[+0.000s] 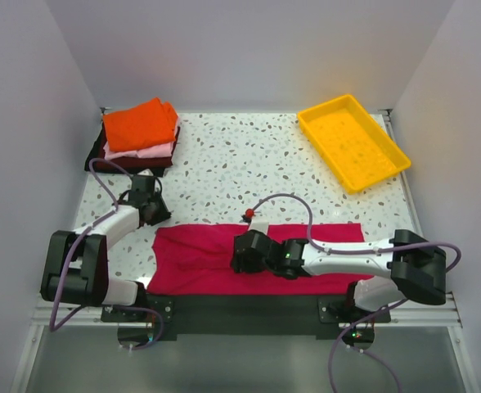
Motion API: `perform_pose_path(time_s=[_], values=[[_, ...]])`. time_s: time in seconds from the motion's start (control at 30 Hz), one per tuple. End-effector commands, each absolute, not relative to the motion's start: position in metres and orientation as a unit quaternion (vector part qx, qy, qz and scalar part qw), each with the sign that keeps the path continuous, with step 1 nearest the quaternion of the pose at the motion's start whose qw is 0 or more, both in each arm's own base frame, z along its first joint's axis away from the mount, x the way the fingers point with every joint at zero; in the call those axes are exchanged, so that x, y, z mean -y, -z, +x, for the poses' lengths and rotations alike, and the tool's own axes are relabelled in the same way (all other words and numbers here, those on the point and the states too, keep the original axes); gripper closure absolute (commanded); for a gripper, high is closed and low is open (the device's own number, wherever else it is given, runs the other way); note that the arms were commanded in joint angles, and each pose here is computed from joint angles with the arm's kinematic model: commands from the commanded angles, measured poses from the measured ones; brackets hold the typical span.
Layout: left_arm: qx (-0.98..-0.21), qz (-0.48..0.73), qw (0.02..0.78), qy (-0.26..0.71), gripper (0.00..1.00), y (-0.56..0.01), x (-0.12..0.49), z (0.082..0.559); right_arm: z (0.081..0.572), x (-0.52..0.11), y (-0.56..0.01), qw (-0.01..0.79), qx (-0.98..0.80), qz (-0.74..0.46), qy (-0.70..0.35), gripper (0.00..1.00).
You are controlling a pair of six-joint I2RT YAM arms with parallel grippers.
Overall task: Fold and stack the t-shirts
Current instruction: Fold the tshirt
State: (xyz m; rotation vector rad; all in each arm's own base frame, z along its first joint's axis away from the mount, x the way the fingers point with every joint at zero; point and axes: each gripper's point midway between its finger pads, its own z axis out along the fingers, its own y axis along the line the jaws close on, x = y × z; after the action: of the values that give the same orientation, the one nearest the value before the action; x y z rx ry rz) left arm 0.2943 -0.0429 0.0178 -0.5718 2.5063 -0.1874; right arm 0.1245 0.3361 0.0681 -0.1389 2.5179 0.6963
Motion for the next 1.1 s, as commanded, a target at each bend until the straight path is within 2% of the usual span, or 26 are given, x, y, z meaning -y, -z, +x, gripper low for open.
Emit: perform_pose_path(time_s=[0.0, 0.13, 0.3, 0.57, 0.77, 1.07], values=[[-0.93, -0.198, 0.3, 0.078, 0.72, -0.03, 0.043, 0.311, 0.143, -0.316, -0.089, 0.314, -0.924, -0.056, -0.213, 0.48], [-0.93, -0.192, 0.302, 0.086, 0.72, -0.034, 0.046, 0.313, 0.152, -0.322, -0.115, 0.357, -0.912, -0.117, -0.167, 0.44], [-0.93, -0.19, 0.302, 0.087, 0.72, -0.035, 0.047, 0.315, 0.136, -0.392, -0.148, 0.381, -0.877, -0.216, -0.196, 0.44], [-0.926, -0.193, 0.317, 0.07, 0.65, -0.056, 0.039, 0.315, 0.112, -0.474, -0.114, 0.35, -0.867, -0.29, -0.204, 0.47], [-0.921, -0.201, 0.328, 0.065, 0.62, -0.064, 0.035, 0.314, 0.112, -0.482, -0.081, 0.342, -0.873, -0.292, -0.188, 0.48], [-0.922, -0.202, 0.325, 0.067, 0.62, -0.064, 0.034, 0.309, 0.118, -0.497, -0.065, 0.357, -0.868, -0.287, -0.19, 0.48]])
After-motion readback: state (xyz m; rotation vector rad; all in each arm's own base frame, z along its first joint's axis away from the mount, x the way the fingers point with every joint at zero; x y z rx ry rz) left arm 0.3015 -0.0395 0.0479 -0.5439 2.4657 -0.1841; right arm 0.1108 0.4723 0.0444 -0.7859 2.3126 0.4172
